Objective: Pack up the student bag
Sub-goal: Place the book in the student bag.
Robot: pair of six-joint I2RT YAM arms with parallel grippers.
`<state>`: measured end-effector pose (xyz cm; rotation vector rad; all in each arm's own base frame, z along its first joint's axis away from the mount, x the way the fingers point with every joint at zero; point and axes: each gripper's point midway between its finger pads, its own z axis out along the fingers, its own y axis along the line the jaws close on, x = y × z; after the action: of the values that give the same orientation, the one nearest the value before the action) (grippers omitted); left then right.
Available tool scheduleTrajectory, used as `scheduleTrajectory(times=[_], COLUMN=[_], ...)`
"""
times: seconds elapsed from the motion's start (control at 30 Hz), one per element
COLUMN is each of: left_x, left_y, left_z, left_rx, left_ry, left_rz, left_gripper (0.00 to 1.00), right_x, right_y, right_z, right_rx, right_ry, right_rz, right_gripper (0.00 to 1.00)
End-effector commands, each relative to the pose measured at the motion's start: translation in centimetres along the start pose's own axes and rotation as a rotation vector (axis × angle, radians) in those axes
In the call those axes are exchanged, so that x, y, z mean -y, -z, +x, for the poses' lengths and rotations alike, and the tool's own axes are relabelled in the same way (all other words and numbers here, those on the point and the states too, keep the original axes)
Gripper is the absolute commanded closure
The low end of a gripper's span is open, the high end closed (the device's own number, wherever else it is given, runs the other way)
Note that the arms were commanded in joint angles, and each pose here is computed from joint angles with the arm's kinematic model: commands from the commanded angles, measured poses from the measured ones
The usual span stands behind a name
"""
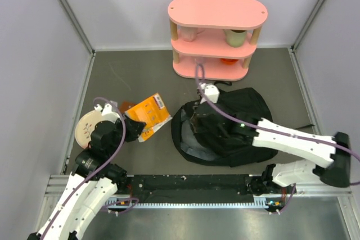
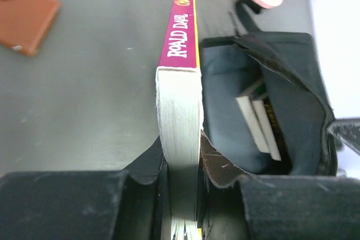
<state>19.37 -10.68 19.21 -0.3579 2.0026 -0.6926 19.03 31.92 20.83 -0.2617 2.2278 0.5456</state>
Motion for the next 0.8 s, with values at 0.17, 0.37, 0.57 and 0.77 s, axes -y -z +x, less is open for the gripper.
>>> scheduleTrajectory(times=[0.17, 0.37, 0.57, 0.77], left_x=[12.2, 10.7, 9.3, 9.4], left_y=[1.7, -0.3, -0.9, -1.1], left_z=[-1.5, 1.4, 3.7, 6.4], left_rx=[-0.067, -0.211, -0.304, -0.381], left_ry=[0.028, 0.145, 0.193, 0.321], left_rz=[0.597, 0.522, 0.468, 0.583], left_gripper=[1.0, 1.0, 1.0, 1.0], right_x=[6.1, 8.0, 6.6, 4.3], right_y=[4.5, 7.1, 8.6, 9.3], right_z=[-5.0, -6.5, -8.3, -9.9], right_rx=[0.214, 0.297, 0.333, 0.345], right_ry=[-0.193, -0.232, -0.24, -0.229], right_rz=[0.031, 0.018, -0.056, -0.148], right_gripper=[1.0, 1.0, 1.0, 1.0])
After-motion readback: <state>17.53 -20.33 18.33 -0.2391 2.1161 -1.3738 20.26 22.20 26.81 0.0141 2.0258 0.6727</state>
